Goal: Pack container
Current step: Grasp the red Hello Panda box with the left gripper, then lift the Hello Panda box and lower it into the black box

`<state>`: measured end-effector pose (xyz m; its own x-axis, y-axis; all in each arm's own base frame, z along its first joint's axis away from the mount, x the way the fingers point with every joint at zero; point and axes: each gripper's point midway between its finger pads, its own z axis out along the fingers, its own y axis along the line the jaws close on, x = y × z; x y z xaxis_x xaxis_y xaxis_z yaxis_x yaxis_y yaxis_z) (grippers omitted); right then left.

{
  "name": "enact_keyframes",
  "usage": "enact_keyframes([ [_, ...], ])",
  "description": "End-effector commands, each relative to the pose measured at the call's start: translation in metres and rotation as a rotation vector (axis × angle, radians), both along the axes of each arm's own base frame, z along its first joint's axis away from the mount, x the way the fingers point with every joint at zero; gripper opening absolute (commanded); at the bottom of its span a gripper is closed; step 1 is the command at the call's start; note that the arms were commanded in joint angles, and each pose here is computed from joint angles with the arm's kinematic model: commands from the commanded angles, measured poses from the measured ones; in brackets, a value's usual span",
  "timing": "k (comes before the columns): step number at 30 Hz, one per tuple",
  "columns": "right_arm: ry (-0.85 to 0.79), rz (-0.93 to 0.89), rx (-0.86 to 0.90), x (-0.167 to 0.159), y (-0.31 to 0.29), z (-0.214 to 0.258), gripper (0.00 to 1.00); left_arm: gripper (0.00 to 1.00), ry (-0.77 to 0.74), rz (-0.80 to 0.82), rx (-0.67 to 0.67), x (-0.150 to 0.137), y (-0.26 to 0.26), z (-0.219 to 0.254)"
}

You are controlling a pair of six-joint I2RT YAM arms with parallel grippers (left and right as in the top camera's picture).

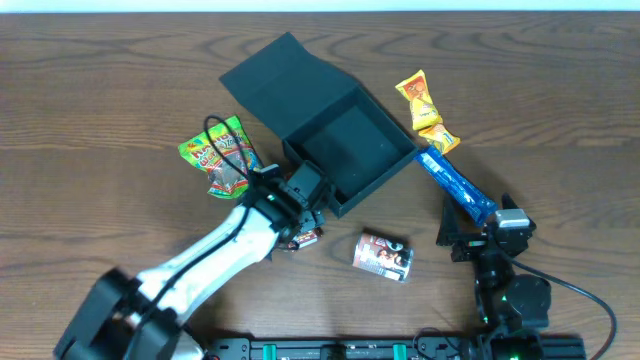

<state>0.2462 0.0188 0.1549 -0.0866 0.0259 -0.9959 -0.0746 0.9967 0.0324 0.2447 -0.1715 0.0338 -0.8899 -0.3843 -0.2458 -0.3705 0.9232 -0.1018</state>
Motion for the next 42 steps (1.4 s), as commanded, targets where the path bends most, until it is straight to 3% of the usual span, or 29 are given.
enact_keyframes([
  [1, 0.003, -0.009, -0.015, 0.000, -0.002, -0.002, 0.99, 0.95, -0.009, 0.020, 0.040, 0.006, 0.003, -0.013],
  [19, 0.003, -0.009, -0.015, 0.000, -0.002, -0.002, 0.99, 0.95, -0.021, 0.028, 0.106, 0.018, 0.005, -0.043],
  [22, 0.003, -0.009, -0.015, 0.000, -0.002, -0.002, 0.99, 1.00, -0.023, 0.028, 0.104, 0.019, 0.005, -0.043],
  [23, 0.003, -0.009, -0.015, 0.000, -0.002, -0.002, 0.99, 0.91, -0.024, 0.028, 0.104, 0.019, 0.005, -0.043],
  [26, 0.003, -0.009, -0.015, 0.000, -0.002, -0.002, 0.99, 0.76, -0.028, 0.027, 0.100, 0.020, 0.004, -0.043],
  [30, 0.003, -0.009, -0.015, 0.000, -0.002, -0.002, 0.99, 0.73, -0.028, 0.027, 0.100, 0.020, 0.004, -0.043],
  [33, 0.003, -0.009, -0.015, 0.000, -0.002, -0.002, 0.99, 0.62, -0.029, 0.028, 0.099, 0.020, 0.003, -0.042],
  [37, 0.003, -0.009, -0.015, 0.000, -0.002, -0.002, 0.99, 0.56, -0.030, 0.019, 0.099, 0.020, 0.003, -0.040],
  [42, 0.003, -0.009, -0.015, 0.000, -0.002, -0.002, 0.99, 0.54, -0.027, 0.019, 0.102, 0.019, 0.004, -0.038],
])
